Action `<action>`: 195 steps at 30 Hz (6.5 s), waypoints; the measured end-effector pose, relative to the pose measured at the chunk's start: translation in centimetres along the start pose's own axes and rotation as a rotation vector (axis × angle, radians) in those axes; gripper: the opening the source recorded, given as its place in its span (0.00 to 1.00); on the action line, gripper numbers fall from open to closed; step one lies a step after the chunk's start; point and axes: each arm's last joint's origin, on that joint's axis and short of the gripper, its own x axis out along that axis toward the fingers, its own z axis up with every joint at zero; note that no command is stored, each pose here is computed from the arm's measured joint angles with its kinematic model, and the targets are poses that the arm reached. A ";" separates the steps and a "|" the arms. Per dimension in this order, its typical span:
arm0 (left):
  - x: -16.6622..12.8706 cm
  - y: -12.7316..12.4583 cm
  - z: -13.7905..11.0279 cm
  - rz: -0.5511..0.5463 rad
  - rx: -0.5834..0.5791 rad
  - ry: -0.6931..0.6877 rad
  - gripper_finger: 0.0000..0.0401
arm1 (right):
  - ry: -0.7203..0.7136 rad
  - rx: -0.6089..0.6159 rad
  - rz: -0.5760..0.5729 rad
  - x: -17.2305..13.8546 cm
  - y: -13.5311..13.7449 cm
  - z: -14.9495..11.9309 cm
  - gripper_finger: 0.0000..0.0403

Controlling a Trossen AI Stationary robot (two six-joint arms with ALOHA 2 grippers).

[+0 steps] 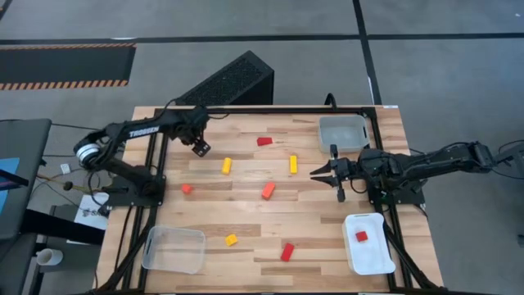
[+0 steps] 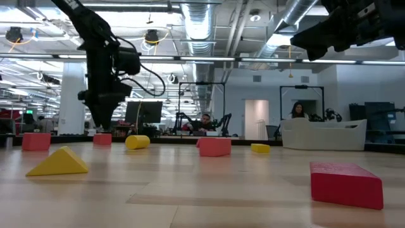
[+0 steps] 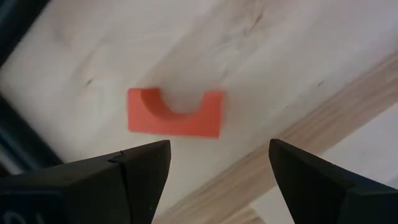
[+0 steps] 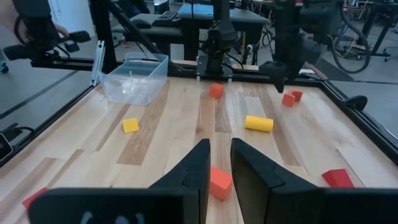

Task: Sort & place blocks by color
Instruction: Put the top orange block into the transparent bin, then put the top right yellow block into the gray bin

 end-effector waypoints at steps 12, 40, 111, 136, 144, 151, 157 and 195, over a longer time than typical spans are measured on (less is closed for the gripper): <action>2.0 -0.1 2.5 0.035 0.053 0.052 0.66 | 0.006 0.000 0.000 0.0 0.0 -0.1 0.22; 4.2 -0.3 2.4 -0.055 0.145 0.193 0.02 | 0.052 0.004 0.000 0.0 0.0 -0.5 0.22; -6.9 -23.7 -27.6 -0.363 0.433 0.231 0.09 | -0.049 0.021 0.033 0.0 0.6 0.5 0.22; -17.8 -21.4 -23.7 -0.509 0.290 -0.266 0.43 | -0.052 0.021 0.032 0.0 0.6 0.5 0.22; -18.9 -18.4 -19.8 -0.346 0.215 -0.657 0.42 | -0.050 0.021 0.025 0.0 0.6 0.5 0.22; -17.6 -18.0 -15.1 -0.157 0.238 -0.648 0.42 | -0.048 0.022 -0.022 0.0 0.4 0.5 0.22; -17.8 -18.0 -12.4 -0.069 0.239 -0.794 0.41 | -0.009 0.182 -0.148 0.0 -0.2 0.0 0.22; -9.5 -16.0 -10.5 -0.558 0.128 -1.311 0.17 | 0.547 0.429 -0.503 11.2 -6.6 -4.2 0.28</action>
